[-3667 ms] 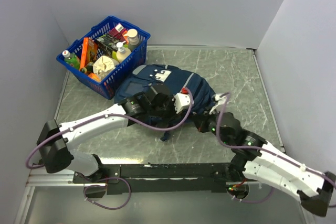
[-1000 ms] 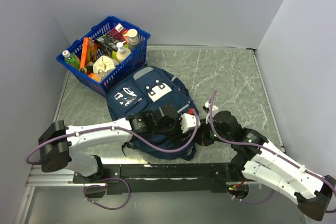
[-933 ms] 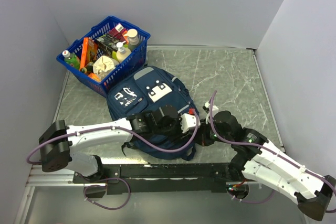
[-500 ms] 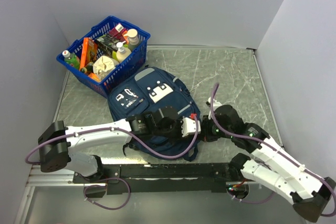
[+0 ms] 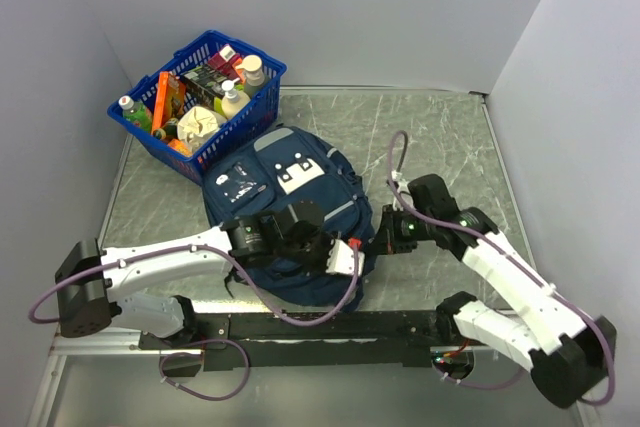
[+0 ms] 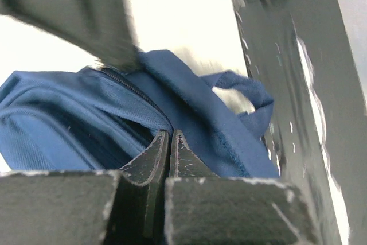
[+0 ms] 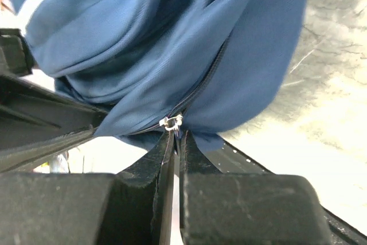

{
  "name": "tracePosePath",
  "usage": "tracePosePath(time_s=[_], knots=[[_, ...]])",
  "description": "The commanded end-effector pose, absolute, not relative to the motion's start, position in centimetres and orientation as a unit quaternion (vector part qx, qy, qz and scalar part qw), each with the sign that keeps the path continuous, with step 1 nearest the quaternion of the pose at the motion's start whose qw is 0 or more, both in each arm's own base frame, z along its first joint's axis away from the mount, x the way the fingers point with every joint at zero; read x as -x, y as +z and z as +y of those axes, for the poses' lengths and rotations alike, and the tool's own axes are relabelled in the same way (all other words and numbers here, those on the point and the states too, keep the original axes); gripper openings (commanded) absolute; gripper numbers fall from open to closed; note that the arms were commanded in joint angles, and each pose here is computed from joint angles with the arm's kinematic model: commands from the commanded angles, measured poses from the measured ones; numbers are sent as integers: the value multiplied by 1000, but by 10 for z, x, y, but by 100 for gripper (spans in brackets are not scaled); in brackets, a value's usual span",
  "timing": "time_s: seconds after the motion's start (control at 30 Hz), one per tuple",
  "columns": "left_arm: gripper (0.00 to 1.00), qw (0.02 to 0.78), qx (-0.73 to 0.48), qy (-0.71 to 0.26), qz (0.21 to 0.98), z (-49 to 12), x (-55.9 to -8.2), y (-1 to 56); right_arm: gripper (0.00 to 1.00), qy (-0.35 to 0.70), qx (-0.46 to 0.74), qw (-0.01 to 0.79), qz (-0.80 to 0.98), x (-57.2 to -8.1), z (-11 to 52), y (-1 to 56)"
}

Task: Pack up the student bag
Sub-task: Place the student bag at the center of the board.

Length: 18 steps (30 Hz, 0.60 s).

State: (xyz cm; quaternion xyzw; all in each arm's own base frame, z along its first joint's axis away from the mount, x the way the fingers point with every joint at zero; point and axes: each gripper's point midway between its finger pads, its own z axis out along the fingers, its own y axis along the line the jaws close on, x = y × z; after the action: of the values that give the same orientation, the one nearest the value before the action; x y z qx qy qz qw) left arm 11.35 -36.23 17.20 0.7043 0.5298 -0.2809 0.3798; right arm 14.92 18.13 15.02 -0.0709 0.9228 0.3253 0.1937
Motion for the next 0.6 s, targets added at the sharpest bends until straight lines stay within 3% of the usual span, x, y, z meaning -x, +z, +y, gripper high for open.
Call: tracePosePath(time_s=[0.0, 0.17, 0.37, 0.57], knots=[[1, 218, -796, -355, 440, -299, -32, 167, 0, 186, 37, 327, 926, -236, 135, 157], [1, 169, -842, -350, 374, -267, -16, 184, 0, 190, -4, 334, 923, -251, 125, 157], [1, 151, -877, -353, 291, -250, -5, 217, 0, 230, 34, 350, 907, -265, 144, 154], [1, 150, -881, -345, 286, -249, -2, 234, 0, 229, 40, 337, 912, -293, 155, 137]])
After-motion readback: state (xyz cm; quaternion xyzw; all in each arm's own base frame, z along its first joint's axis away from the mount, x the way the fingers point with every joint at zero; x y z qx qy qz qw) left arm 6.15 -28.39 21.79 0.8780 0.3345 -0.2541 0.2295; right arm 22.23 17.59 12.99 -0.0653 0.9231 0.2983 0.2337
